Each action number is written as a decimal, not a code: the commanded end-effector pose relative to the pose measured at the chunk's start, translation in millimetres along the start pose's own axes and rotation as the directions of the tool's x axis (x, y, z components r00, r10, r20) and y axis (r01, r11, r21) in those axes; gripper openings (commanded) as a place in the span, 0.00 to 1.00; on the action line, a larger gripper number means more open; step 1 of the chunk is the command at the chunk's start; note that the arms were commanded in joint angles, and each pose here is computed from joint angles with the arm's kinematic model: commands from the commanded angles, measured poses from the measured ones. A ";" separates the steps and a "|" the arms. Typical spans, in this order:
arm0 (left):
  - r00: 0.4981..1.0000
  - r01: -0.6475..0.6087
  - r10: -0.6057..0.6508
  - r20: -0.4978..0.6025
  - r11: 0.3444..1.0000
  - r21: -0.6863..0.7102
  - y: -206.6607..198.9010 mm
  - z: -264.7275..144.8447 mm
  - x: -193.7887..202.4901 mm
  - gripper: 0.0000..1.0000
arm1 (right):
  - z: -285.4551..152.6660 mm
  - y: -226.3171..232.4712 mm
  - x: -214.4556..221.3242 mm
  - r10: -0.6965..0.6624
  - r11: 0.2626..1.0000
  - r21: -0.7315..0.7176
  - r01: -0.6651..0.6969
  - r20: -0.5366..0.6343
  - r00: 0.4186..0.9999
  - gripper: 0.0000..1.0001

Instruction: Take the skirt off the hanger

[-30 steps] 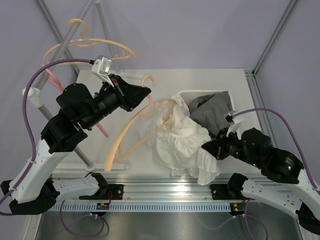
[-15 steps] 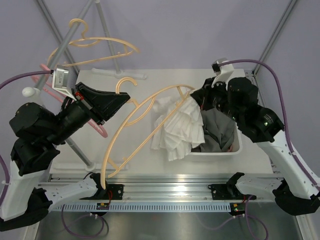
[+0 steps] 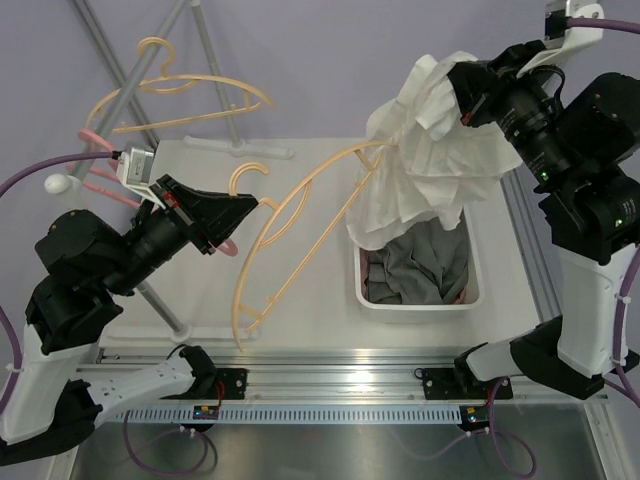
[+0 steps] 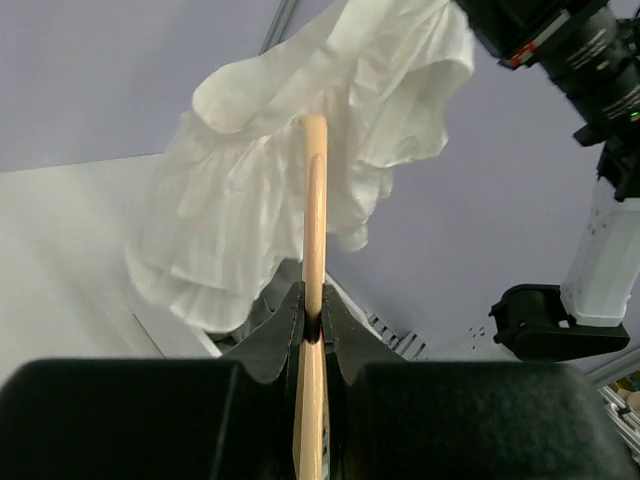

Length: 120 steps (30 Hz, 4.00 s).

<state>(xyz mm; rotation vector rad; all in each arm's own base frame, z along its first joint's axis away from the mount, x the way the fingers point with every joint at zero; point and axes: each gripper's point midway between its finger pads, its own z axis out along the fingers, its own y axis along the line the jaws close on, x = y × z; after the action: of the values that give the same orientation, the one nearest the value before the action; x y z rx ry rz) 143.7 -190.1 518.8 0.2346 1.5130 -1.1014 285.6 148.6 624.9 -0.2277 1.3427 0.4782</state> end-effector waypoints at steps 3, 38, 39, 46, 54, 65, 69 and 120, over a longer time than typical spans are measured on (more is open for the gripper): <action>0.998 -0.037 0.039 0.055 0.999 -0.027 5.4 -6.4 -11.1 0.00 | -1.5 -0.9 -11.3 -0.050 0.998 -0.026 0.050 0.030 0.998 0.00; 0.999 -0.016 0.017 0.027 0.999 -0.040 14.1 -3.5 6.2 0.00 | -95.3 -112.0 175.5 -0.005 0.883 0.438 0.170 -0.352 0.936 0.00; 0.999 -0.018 0.019 0.026 0.999 -0.042 14.6 -4.1 6.3 0.00 | -101.6 -117.9 171.6 -0.009 0.865 0.467 0.180 -0.345 0.939 0.00; 1.000 -0.016 0.017 0.023 0.999 -0.049 16.1 -3.4 7.5 0.00 | -119.2 -114.2 157.2 -0.007 0.869 0.467 0.165 -0.321 0.947 0.00; 1.000 0.003 -0.003 0.013 0.999 -0.033 15.7 1.1 15.1 0.00 | -96.1 -81.5 222.0 0.086 0.954 0.294 0.062 -0.465 0.881 0.00; 0.999 0.015 -0.014 0.029 0.999 -0.029 12.8 -5.5 9.0 0.00 | -62.6 -46.5 446.7 0.474 0.880 0.408 -0.243 -0.779 0.409 0.00; 1.000 0.018 -0.017 0.026 1.000 -0.026 12.4 -8.0 10.1 0.00 | -69.0 -34.9 507.9 0.556 0.822 0.511 -0.252 -0.816 0.156 0.00; 1.000 0.029 -0.025 0.016 0.909 -0.415 87.5 57.1 29.3 0.00 | -92.3 198.9 241.7 0.127 0.912 -0.266 -0.311 -0.539 0.833 0.91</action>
<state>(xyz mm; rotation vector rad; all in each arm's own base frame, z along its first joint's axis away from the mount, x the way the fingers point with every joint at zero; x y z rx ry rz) 229.1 -206.3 431.2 0.0025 1.7777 -0.7550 137.5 336.0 362.9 -0.5519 1.9215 1.0915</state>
